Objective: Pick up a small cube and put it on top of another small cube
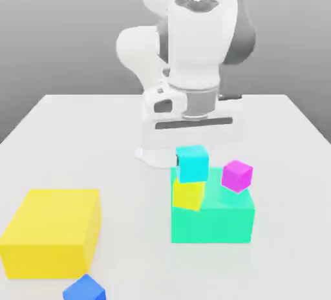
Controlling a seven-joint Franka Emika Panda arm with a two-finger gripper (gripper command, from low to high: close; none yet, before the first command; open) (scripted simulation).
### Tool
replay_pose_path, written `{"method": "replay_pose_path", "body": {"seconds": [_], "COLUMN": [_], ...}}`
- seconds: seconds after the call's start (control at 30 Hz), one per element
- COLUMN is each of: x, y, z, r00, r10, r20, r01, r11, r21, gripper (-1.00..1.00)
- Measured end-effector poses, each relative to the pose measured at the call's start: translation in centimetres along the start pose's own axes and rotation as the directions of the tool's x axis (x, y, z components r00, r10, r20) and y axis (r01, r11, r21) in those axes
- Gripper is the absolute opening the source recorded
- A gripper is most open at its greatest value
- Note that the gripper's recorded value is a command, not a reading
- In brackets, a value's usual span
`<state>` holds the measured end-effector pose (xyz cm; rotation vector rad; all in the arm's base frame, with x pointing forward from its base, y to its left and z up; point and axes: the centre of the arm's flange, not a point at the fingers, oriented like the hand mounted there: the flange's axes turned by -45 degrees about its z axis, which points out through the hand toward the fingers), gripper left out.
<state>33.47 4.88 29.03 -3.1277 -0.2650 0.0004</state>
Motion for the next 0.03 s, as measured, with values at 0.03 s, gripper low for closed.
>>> {"method": "replay_pose_path", "body": {"seconds": [0.03], "x": [0.0], "y": [0.0], "z": [0.0], "r00": [1.0], "r10": [0.0], "r20": [0.0], "r01": [0.0], "r11": [1.0], "r21": [0.0], "gripper": [1.0]}}
